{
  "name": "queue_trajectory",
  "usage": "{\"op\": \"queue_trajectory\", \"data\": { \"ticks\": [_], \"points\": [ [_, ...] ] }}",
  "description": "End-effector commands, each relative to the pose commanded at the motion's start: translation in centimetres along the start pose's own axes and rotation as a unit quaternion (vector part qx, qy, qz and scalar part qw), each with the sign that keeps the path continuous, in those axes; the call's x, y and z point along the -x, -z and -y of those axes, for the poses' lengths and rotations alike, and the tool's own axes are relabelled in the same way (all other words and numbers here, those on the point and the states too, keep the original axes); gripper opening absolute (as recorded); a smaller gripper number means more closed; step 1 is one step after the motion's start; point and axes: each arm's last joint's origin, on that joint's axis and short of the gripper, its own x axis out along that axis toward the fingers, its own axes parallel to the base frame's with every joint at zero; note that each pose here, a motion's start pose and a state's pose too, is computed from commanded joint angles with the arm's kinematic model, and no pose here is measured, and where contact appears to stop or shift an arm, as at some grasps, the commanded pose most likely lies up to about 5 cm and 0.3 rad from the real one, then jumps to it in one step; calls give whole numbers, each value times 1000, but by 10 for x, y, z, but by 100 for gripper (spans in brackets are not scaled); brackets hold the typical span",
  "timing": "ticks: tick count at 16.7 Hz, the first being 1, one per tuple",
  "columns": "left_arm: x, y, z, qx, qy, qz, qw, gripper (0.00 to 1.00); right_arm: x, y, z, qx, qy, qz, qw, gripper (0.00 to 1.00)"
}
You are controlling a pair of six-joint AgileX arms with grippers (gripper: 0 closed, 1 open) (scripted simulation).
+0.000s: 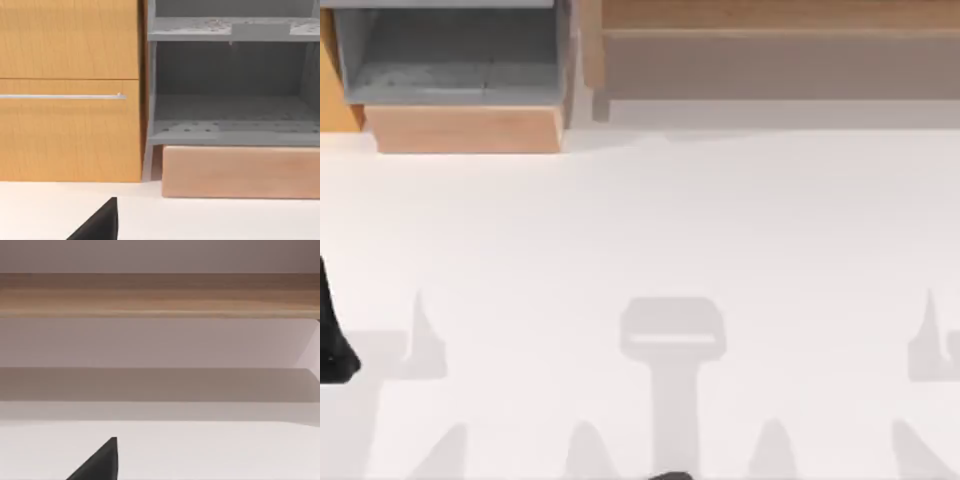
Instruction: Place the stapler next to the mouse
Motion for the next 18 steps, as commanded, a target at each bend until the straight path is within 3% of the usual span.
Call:
{"op": "queue_trajectory", "data": {
  "ticks": [6,11,14,18],
  "points": [
    [-2,-18,-5,-1,-21,-38,999,100,0,0,0,0,0,0,1000,100],
    [-25,-61,-24,7,-84,-183,979,100,0,0,0,0,0,0,1000,100],
    [-58,-78,-48,25,-127,-309,942,100,0,0,0,0,0,0,1000,100],
    [-113,-73,-98,68,-170,-477,860,100,0,0,0,0,0,0,1000,100]
  ]
}}
